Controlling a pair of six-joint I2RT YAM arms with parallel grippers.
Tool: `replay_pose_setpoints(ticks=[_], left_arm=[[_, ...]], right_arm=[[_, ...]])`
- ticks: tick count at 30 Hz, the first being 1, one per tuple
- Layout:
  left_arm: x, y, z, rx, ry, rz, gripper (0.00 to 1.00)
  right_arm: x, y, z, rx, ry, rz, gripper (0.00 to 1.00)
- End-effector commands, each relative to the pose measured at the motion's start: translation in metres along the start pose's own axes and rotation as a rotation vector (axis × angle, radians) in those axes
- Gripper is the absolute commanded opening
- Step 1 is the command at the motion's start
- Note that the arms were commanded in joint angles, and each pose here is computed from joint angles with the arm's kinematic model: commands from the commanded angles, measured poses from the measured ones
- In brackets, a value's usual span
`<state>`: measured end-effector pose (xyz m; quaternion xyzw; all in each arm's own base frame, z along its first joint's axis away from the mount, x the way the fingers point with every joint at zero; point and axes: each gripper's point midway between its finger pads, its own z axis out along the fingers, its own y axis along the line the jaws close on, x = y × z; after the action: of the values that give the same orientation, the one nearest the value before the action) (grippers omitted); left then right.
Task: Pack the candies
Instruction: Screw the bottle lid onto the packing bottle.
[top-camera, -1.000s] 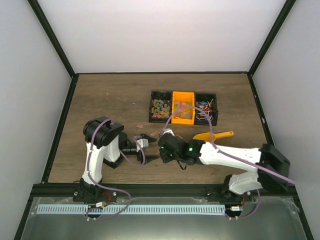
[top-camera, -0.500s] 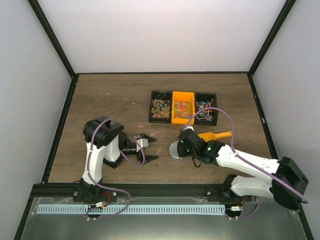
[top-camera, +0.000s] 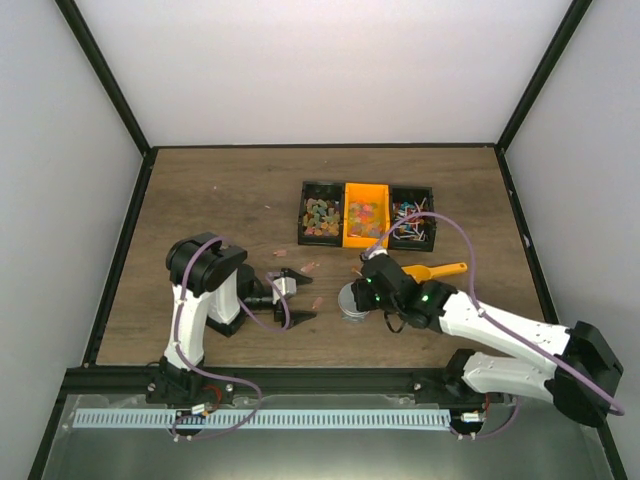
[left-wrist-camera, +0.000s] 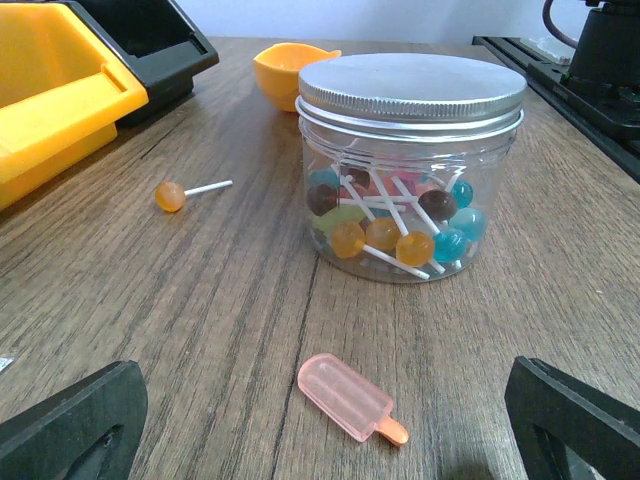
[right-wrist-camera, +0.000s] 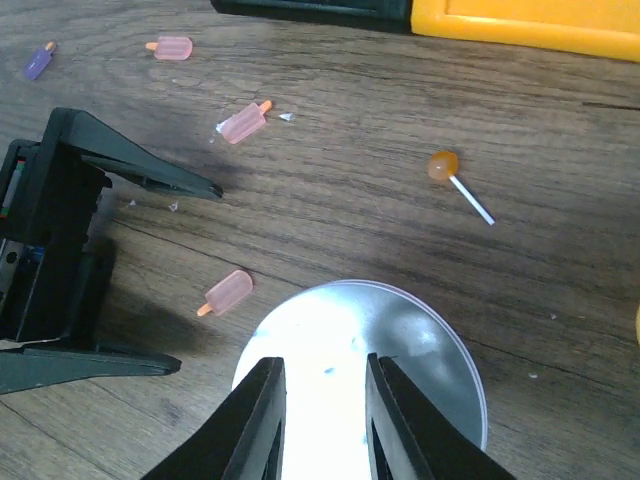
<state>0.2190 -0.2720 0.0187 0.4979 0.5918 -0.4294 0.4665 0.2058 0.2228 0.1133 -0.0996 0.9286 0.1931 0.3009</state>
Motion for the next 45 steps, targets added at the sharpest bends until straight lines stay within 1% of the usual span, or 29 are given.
replay_pose_setpoints(ticks=[1, 4, 7, 10, 12, 14, 16, 18, 20, 24, 25, 29, 32, 38, 42, 45], left_arm=[[0.028, 0.0, -0.016, -0.094, 0.017, -0.233, 1.0], [0.028, 0.002, -0.015, -0.098, 0.013, -0.238, 1.0], [0.025, 0.004, -0.013, -0.094, 0.004, -0.242, 1.0], [0.022, 0.007, -0.012, -0.113, 0.002, -0.233, 1.0], [0.023, 0.013, -0.012, -0.168, 0.012, -0.212, 1.0], [0.021, 0.013, -0.011, -0.178, 0.012, -0.202, 1.0], [0.018, 0.013, -0.009, -0.172, 0.004, -0.204, 1.0], [0.015, 0.012, -0.006, -0.171, -0.001, -0.196, 1.0], [0.013, 0.012, -0.004, -0.171, -0.005, -0.189, 1.0], [0.011, 0.01, -0.003, -0.166, -0.007, -0.188, 1.0], [0.012, 0.009, -0.003, -0.165, -0.005, -0.19, 1.0], [0.015, 0.009, -0.003, -0.167, 0.003, -0.192, 1.0], [0.016, 0.009, -0.002, -0.166, 0.003, -0.192, 1.0], [0.017, 0.01, -0.001, -0.162, 0.003, -0.194, 1.0], [0.02, 0.008, -0.001, -0.158, 0.009, -0.2, 1.0], [0.021, 0.008, 0.0, -0.155, 0.011, -0.205, 1.0]], right_arm=[[-0.009, 0.007, 0.003, -0.006, 0.004, -0.013, 0.24], [0.008, 0.004, 0.018, -0.015, 0.033, -0.003, 0.24], [0.02, -0.001, 0.024, -0.015, 0.057, 0.01, 0.24], [0.018, -0.003, 0.021, -0.004, 0.047, 0.01, 0.25], [0.009, -0.002, 0.013, -0.004, 0.019, 0.005, 0.27], [-0.006, 0.002, 0.003, -0.004, -0.021, -0.004, 0.35], [-0.013, -0.001, -0.004, 0.023, -0.037, -0.016, 0.49], [-0.015, -0.007, -0.005, 0.06, -0.036, -0.024, 0.59], [-0.01, -0.009, -0.004, 0.071, -0.015, -0.045, 0.7], [-0.002, -0.002, 0.001, 0.036, 0.04, -0.118, 0.97], [0.0, 0.0, 0.001, 0.026, 0.054, -0.135, 1.0], [0.007, 0.007, 0.0, -0.009, 0.104, -0.176, 1.0], [0.01, 0.011, -0.001, -0.042, 0.113, -0.19, 1.0], [0.023, 0.012, 0.008, -0.059, 0.172, -0.221, 0.98], [0.023, 0.008, 0.012, -0.025, 0.183, -0.216, 0.95], [0.018, 0.007, 0.011, -0.009, 0.168, -0.206, 0.91]])
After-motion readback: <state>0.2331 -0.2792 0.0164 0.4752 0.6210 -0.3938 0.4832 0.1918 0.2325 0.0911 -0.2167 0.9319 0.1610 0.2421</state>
